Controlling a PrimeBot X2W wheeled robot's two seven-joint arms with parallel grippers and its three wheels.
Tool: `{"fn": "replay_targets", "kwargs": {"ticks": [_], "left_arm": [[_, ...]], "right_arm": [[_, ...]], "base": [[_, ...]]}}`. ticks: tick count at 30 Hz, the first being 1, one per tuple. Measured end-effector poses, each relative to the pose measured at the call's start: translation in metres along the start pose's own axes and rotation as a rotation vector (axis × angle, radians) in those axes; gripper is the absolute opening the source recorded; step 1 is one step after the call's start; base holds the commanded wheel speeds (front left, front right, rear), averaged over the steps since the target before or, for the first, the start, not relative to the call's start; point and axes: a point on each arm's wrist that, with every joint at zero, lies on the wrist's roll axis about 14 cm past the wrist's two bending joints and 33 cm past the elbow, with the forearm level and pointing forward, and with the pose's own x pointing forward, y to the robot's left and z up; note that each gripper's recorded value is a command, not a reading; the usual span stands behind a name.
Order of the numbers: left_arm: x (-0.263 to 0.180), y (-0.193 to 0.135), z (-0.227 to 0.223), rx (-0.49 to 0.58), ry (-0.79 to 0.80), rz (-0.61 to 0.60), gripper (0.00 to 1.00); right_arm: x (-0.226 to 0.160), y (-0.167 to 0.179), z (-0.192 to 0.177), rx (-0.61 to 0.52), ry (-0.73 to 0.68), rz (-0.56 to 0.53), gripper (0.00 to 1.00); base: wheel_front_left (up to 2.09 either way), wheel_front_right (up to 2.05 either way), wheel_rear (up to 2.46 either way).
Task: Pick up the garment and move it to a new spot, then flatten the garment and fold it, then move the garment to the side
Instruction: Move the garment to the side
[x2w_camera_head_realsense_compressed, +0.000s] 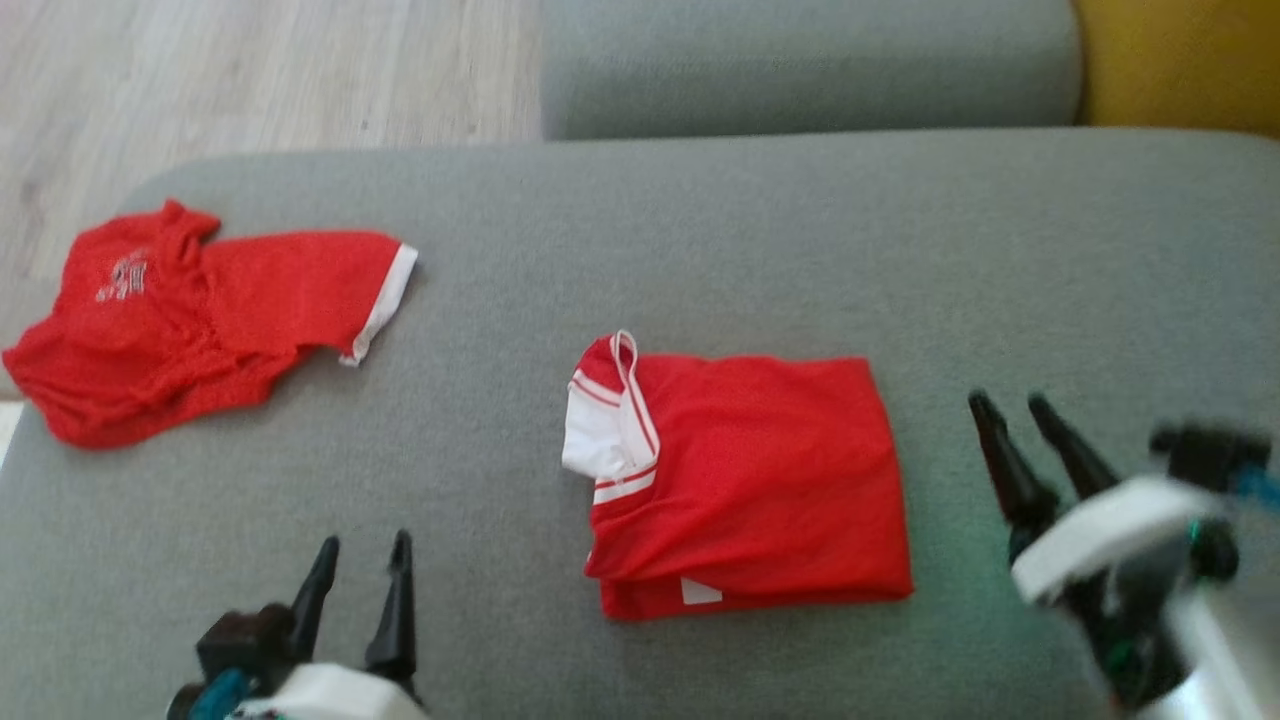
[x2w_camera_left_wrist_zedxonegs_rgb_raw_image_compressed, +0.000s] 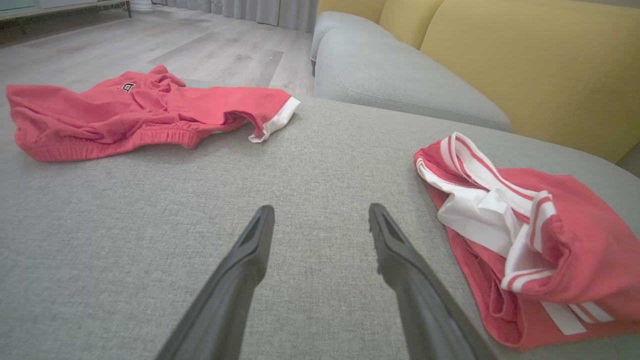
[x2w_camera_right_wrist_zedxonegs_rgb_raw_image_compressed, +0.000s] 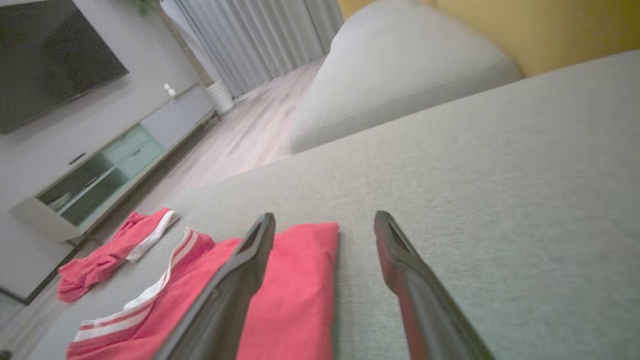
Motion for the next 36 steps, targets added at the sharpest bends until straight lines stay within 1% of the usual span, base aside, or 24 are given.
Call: {"fn": "replay_targets", "kwargs": {"ticks": [3,6,9,12,16,17,18,19,22,26,28,31,36], "left_arm": [[0.009,-0.004,0.004,0.000,-0.007,-0.004,1.00],[0.014,-0.004,0.005,0.002,-0.009,0.000,1.00],[0.015,0.001,0.002,-0.007,0.003,0.027,1.00],[0.012,0.005,-0.004,-0.007,0.022,0.046,1.00],[0.013,0.013,-0.006,-0.011,0.030,0.080,1.00],[0.014,0.014,-0.004,-0.010,0.027,0.081,1.00],[0.016,0.014,-0.003,-0.009,0.023,0.086,1.00],[0.018,0.014,-0.002,-0.007,0.020,0.088,1.00],[0.024,0.012,0.000,-0.003,0.015,0.082,1.00],[0.030,0.004,-0.001,-0.009,0.019,0.056,1.00],[0.036,-0.004,0.000,-0.009,0.018,0.030,1.00],[0.046,-0.019,0.000,-0.010,0.016,-0.020,1.00],[0.077,-0.061,0.005,-0.003,-0.004,-0.156,1.00]], "right_arm": [[0.016,-0.004,-0.002,0.021,0.151,0.024,1.00],[0.027,-0.001,-0.026,0.047,0.323,0.043,1.00],[0.034,-0.003,-0.051,0.053,0.461,0.037,1.00],[0.041,-0.008,-0.069,0.035,0.555,0.021,1.00],[0.047,-0.005,-0.093,0.057,0.660,0.021,1.00],[0.050,-0.001,-0.095,0.066,0.676,0.032,0.95],[0.054,0.005,-0.095,0.087,0.681,0.048,0.36],[0.058,0.010,-0.094,0.107,0.677,0.060,0.00],[0.062,0.016,-0.091,0.139,0.665,0.072,0.00],[0.059,0.005,-0.086,0.142,0.627,0.042,0.00],[0.056,-0.006,-0.078,0.138,0.591,0.011,0.00],[0.052,-0.039,-0.051,0.068,0.494,-0.071,0.00],[0.040,-0.129,0.025,-0.076,0.294,-0.298,0.00]], "base": [[0.00,0.00,0.00],[0.00,0.00,0.00],[0.00,0.00,0.00],[0.00,0.00,0.00],[0.00,0.00,0.00],[0.00,0.00,0.00],[0.00,0.00,0.00],[0.00,0.00,0.00],[0.00,0.00,0.00],[0.00,0.00,0.00],[0.00,0.00,0.00],[0.00,0.00,0.00],[0.00,0.00,0.00]]}}
